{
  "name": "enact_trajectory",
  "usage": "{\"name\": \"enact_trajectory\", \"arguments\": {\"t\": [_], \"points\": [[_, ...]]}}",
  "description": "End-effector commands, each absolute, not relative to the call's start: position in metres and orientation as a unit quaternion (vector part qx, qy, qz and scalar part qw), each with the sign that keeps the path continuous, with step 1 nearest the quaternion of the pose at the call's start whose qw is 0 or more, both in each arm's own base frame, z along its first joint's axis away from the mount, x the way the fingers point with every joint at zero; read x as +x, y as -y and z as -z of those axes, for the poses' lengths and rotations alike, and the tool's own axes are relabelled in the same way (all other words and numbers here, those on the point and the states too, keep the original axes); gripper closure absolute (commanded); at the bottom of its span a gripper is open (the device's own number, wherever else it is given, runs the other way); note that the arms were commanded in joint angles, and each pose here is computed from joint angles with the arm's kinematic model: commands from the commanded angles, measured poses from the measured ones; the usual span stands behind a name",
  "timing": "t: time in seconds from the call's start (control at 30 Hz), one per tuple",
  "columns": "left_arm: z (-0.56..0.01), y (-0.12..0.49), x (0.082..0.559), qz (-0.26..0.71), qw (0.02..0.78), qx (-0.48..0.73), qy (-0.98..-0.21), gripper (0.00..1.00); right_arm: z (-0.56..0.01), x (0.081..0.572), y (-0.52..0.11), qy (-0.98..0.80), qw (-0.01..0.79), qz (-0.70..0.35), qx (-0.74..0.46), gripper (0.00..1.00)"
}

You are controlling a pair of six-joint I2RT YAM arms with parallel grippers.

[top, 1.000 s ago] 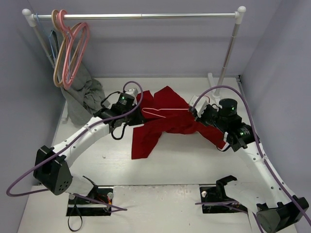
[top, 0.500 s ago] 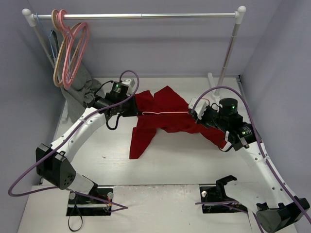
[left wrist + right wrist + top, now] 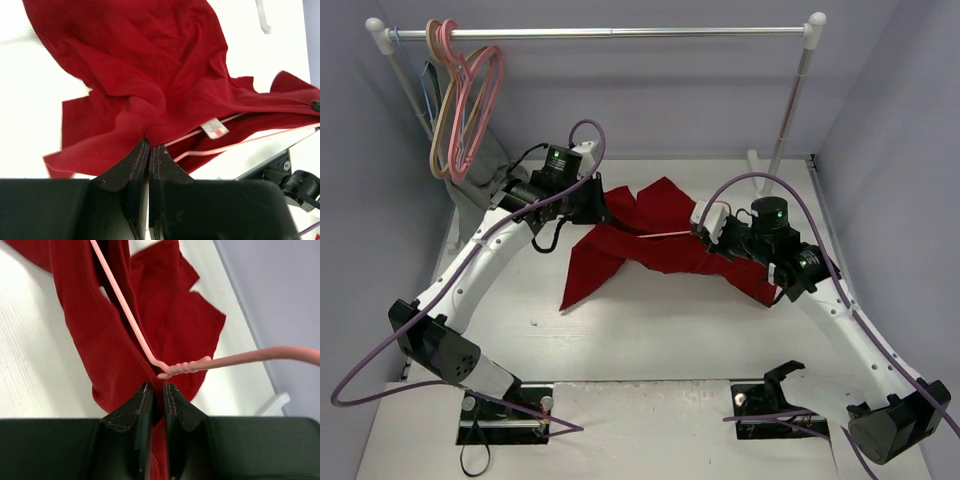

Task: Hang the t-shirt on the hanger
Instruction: Place tshirt on hanger

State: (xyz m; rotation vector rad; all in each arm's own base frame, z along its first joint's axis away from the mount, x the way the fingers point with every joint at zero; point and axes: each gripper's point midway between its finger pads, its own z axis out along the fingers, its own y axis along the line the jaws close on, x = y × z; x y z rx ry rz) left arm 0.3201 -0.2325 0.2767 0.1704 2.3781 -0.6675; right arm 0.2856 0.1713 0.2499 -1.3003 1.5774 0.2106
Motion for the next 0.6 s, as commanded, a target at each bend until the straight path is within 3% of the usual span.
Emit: {"name": "enact_trajectory", "arguments": {"t": [0.0,0.57], "points": [[-0.299,0.239,0.316,0.257,0.343,0.086,-0.899,1.00,-0.317,0.299,-0.199,-0.584,0.605,-0.099,-0.532,1.00],[-0.332,0.261,0.306,0.226,0.379,0.070,-0.895,1.00,-0.337,0.301,-0.220,-0.562,0.652,-0.098,-0.499,1.00]]}}
